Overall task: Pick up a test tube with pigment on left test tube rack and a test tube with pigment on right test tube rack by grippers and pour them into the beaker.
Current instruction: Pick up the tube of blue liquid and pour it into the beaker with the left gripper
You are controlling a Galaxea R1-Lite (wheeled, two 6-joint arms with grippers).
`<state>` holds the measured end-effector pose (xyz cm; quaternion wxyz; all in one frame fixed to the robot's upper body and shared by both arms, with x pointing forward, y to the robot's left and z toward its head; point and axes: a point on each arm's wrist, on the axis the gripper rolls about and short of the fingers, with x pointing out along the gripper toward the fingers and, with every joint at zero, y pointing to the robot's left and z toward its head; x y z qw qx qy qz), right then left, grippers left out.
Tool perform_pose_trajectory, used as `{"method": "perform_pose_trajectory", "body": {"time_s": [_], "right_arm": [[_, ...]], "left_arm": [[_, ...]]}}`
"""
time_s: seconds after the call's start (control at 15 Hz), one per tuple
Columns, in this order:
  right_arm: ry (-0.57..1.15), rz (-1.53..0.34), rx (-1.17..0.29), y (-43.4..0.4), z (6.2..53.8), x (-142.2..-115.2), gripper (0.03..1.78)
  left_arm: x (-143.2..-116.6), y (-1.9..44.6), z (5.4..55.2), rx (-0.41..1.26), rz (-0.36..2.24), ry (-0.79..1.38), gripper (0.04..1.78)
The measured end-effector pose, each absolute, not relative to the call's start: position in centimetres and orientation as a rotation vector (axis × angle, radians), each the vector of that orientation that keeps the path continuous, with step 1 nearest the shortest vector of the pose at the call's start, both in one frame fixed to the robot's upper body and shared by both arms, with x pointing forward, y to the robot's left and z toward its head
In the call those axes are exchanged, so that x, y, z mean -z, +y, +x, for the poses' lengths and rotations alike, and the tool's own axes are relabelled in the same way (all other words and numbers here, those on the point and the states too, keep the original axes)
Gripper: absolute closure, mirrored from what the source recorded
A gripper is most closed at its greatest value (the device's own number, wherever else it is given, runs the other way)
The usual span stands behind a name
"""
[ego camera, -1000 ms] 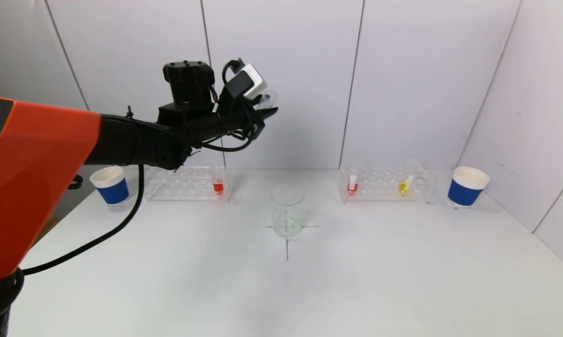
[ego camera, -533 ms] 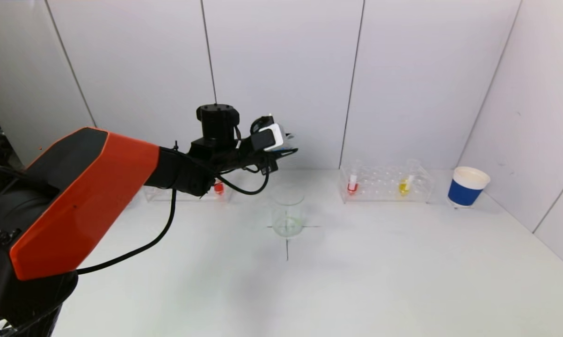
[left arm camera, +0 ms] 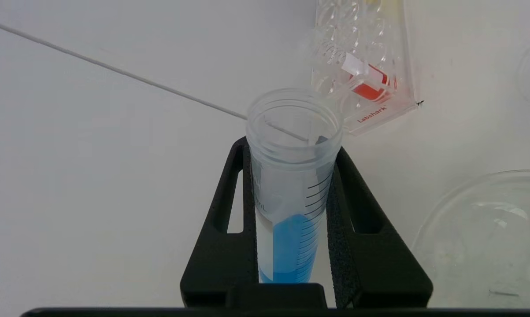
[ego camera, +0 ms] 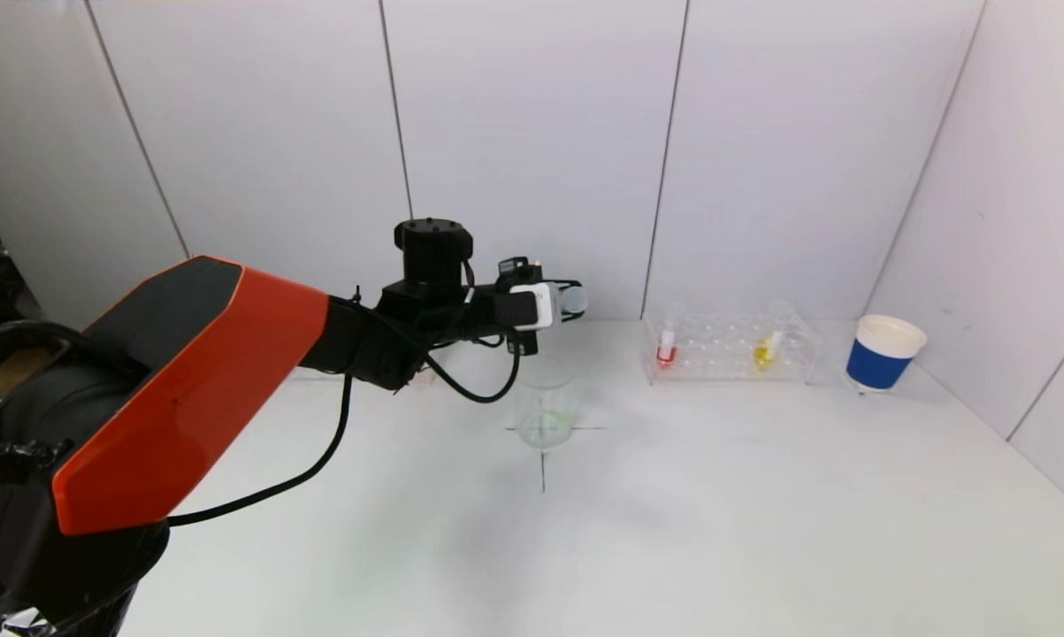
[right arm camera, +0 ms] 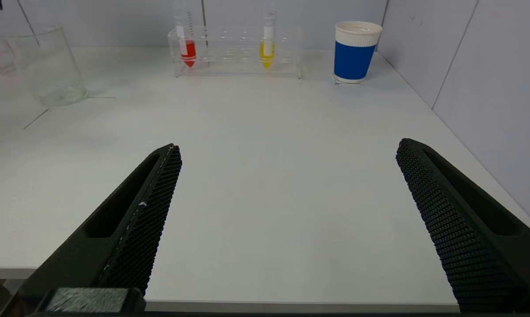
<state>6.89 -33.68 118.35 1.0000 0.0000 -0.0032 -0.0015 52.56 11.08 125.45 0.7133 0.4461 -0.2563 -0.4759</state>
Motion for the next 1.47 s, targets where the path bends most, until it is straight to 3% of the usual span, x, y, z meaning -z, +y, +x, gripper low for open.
{"method": "perform_pose_trajectory", "body": {"time_s": [0.6, 1.47], "right_arm": [[-0.006, 0.000, 0.003, -33.7, 6.9, -118.4, 0.04], [-0.006, 0.000, 0.003, -33.7, 6.9, -118.4, 0.04]], "left_arm": [[-124.2, 13.9, 54.3, 1.029, 1.068, -0.632, 1.37], [-124.5, 15.5, 54.0, 0.932, 1.204, -0.827, 1.37]]}}
